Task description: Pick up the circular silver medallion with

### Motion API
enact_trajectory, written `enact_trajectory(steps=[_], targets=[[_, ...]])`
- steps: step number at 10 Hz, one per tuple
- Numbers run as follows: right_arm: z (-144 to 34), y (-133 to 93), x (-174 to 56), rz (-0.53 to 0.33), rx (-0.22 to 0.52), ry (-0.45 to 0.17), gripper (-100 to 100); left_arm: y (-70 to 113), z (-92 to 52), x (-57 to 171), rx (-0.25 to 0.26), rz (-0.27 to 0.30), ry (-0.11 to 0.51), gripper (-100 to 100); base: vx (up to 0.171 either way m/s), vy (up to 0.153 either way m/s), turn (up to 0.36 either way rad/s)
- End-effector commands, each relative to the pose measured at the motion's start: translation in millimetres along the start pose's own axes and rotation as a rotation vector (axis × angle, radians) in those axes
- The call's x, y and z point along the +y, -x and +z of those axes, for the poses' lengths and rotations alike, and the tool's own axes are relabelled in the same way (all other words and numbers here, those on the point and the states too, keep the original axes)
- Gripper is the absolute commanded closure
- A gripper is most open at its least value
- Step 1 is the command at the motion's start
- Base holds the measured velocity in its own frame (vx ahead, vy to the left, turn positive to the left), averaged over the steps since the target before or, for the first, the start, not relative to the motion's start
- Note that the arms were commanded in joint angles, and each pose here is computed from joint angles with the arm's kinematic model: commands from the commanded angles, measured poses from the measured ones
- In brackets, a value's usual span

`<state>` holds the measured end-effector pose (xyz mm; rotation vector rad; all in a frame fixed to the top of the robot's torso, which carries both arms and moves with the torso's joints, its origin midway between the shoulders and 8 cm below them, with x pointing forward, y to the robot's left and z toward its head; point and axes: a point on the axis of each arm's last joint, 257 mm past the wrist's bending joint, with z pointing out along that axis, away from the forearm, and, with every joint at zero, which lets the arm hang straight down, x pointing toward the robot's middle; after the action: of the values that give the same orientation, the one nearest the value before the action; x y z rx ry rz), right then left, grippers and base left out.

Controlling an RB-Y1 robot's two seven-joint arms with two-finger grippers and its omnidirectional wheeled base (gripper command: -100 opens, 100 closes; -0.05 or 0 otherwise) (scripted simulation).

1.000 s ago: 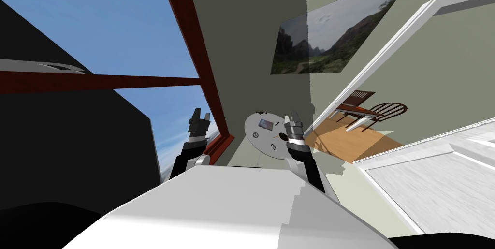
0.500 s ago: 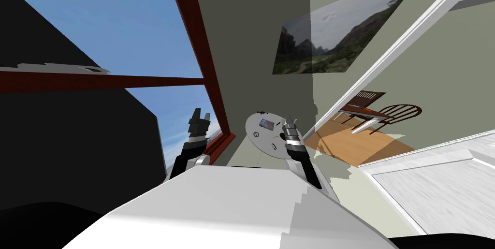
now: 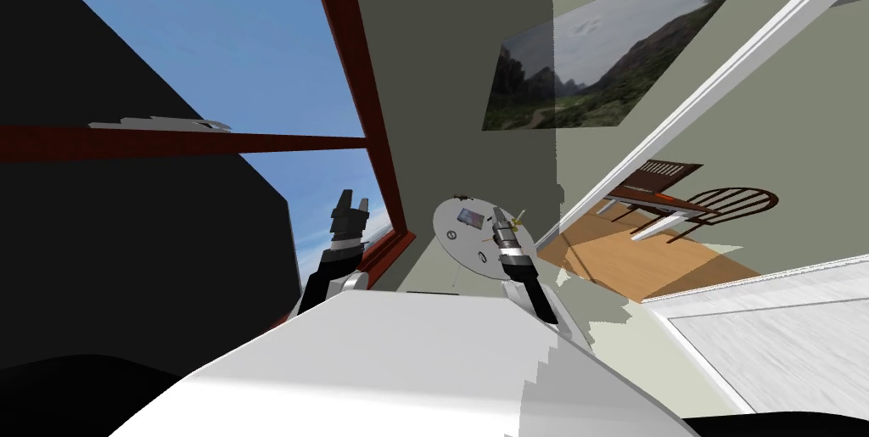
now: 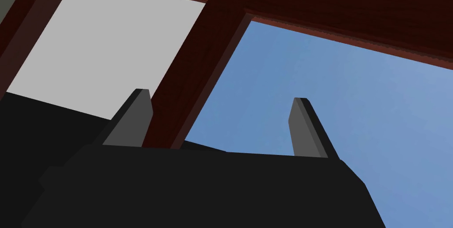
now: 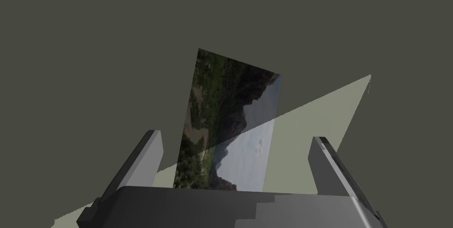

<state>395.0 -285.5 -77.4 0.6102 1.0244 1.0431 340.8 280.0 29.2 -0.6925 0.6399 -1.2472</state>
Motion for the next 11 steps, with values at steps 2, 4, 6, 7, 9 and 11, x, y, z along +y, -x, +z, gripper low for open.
enact_trajectory(steps=[2, 4, 6, 7, 9, 11], targets=[[-4.0, -2.8, -28.5, -0.033, 0.036, -0.052, -100, 0.0, 0.0, 0.0, 0.000, 0.000, 0.000, 0, -0.038, -0.009, 0.093], [-9.3, -6.1, -52.8, -0.063, 0.067, -0.097, -100, 0.0, 0.0, 0.0, 0.000, 0.000, 0.000, 0, -0.043, -0.012, 0.110], [-16.2, -8.5, -78.2, -0.093, 0.097, -0.144, -100, 0.0, 0.0, 0.0, 0.000, 0.000, 0.000, 0, -0.041, -0.012, 0.120], [-21.2, -9.2, -97.0, -0.124, 0.126, -0.177, -100, 0.0, 0.0, 0.0, 0.000, 0.000, 0.000, 0, -0.038, -0.006, 0.152], [-28.0, -9.4, -117.7, -0.156, 0.154, -0.215, -100, 0.0, 0.0, 0.0, 0.000, 0.000, 0.000, 0, -0.042, -0.003, 0.140], [-40.8, -9.1, -147.1, -0.187, 0.186, -0.274, -100, 0.0, 0.0, 0.0, 0.000, 0.000, 0.000, 0, -0.038, -0.004, 0.125]])
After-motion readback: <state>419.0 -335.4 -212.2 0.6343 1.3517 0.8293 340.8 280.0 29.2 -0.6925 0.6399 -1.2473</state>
